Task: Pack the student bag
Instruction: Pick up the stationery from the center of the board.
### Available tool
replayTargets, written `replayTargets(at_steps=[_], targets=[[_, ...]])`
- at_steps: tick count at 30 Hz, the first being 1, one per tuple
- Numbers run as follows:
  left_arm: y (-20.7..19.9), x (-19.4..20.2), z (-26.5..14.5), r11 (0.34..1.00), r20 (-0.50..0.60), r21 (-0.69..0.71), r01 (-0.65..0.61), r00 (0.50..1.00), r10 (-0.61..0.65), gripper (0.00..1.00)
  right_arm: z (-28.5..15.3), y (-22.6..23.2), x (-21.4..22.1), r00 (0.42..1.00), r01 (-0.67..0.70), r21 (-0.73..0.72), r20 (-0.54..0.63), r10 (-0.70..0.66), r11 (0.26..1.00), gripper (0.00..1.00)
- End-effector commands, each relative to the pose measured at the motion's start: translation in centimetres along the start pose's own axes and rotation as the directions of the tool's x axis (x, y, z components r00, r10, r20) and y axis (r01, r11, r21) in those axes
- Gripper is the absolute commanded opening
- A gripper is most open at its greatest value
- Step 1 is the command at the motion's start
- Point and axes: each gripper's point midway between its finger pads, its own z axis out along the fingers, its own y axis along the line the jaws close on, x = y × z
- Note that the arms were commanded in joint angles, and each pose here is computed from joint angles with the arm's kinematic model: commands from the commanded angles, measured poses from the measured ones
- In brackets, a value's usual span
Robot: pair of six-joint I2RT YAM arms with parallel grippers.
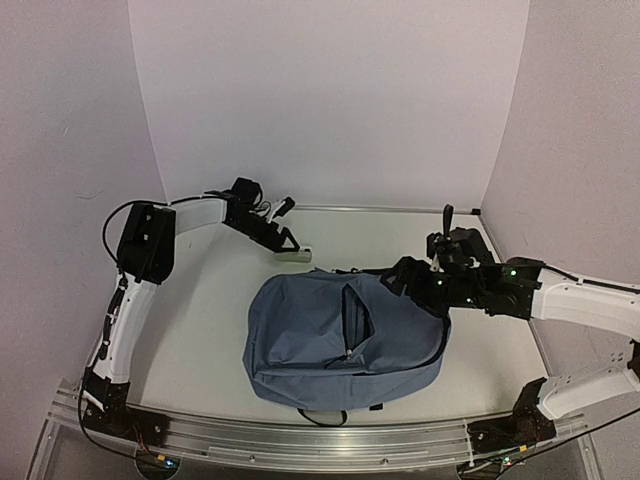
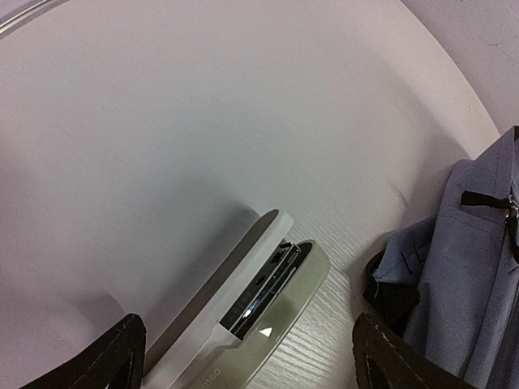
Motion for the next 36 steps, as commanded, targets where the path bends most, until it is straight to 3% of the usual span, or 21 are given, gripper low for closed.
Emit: replayTargets(at_steps=[1, 10, 20, 26, 36], targets=[[-1.8, -0.3, -0.6, 0.999, -0.003, 0.007, -0.048, 0.999, 0.048, 0.88, -0.3, 0.4, -0.5, 1.000, -0.018, -0.026, 0.024, 0.019, 1.000, 0.86], [-2.1, 0.7, -0.4, 0.992, -0.041, -0.072, -0.102, 0.994, 0.099, 0.83, -0.8, 0.2, -0.5, 0.999, -0.026, -0.036, 0.032, 0.027, 0.999, 0.86], [-2.1, 0.8, 0.4, 0.929, -0.083, -0.258, -0.264, 0.964, 0.251, 0.46, -1.1, 0.0, -0.6, 0.998, -0.034, -0.039, 0.043, 0.035, 0.999, 0.86], [-2.9, -1.6, -1.8, 0.909, 0.029, -0.324, -0.260, 0.958, 0.285, 0.32, -1.3, 0.3, -0.9, 0.998, -0.034, -0.049, 0.048, 0.036, 0.998, 0.86], [-6.8, -6.6, -8.9, 0.906, 0.262, -0.391, -0.163, 0.924, 0.279, 0.25, -1.7, 2.2, -2.0, 0.998, 0.000, -0.081, 0.066, 0.005, 0.997, 0.86]])
